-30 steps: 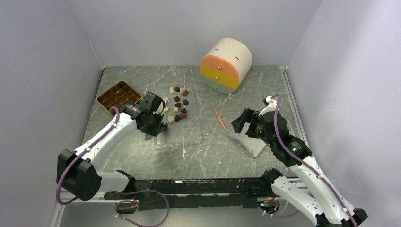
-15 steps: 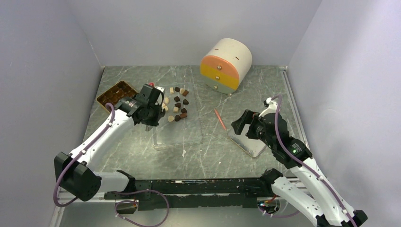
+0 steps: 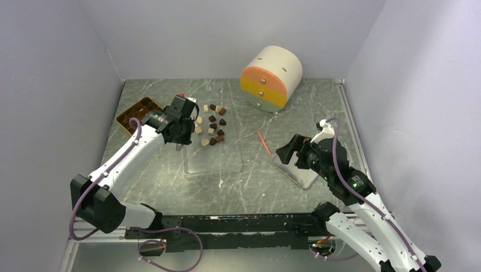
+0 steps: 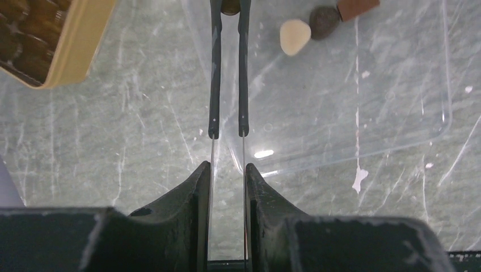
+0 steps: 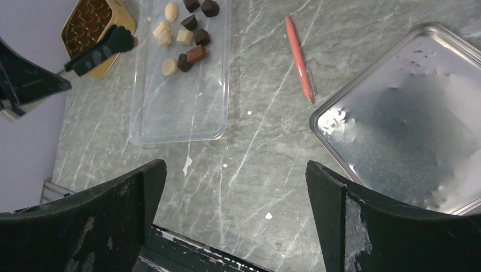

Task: Pack the chocolate
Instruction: Pick up the fake chocolate from the plate.

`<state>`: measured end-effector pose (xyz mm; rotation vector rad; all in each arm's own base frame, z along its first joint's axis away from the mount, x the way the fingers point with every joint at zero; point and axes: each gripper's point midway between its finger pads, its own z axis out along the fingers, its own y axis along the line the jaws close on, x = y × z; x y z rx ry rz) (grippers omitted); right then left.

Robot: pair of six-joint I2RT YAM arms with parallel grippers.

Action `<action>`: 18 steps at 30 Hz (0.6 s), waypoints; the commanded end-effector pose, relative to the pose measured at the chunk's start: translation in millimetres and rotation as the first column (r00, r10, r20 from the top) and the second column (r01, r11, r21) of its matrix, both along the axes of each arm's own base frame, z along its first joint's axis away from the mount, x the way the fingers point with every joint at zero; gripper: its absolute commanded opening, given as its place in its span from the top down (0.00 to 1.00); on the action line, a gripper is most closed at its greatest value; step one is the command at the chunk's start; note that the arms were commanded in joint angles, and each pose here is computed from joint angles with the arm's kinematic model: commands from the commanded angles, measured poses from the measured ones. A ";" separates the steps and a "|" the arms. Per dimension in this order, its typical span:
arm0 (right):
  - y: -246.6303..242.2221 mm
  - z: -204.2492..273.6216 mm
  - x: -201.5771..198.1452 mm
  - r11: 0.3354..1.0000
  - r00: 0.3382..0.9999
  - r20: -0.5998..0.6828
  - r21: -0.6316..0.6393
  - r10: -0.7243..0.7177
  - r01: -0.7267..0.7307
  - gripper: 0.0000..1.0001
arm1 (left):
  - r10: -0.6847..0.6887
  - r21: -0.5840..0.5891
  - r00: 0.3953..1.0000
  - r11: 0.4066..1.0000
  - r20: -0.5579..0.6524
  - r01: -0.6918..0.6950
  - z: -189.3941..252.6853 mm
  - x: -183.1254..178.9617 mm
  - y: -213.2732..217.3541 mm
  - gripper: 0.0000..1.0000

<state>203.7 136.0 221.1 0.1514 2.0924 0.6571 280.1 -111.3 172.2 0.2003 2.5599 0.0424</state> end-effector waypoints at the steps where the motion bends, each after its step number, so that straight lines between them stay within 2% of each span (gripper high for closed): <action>1: 4.5 4.6 2.1 1.000 0.999 0.035 0.017 0.019 -0.020 0.01 | 0.105 -0.030 0.981 0.994 0.162 -0.101 46.6 31.7 15.2 0.79; 8: 3.7 8.8 1.5 1.000 0.998 0.054 0.016 0.024 -0.025 0.01 | 0.262 -0.100 0.935 0.964 0.238 -0.245 73.7 66.1 67.7 0.78; 18: 7.9 8.1 -1.6 0.998 0.997 0.048 0.012 0.060 -0.060 0.01 | 0.455 -0.120 0.854 0.890 0.253 -0.439 70.9 90.6 153.0 0.78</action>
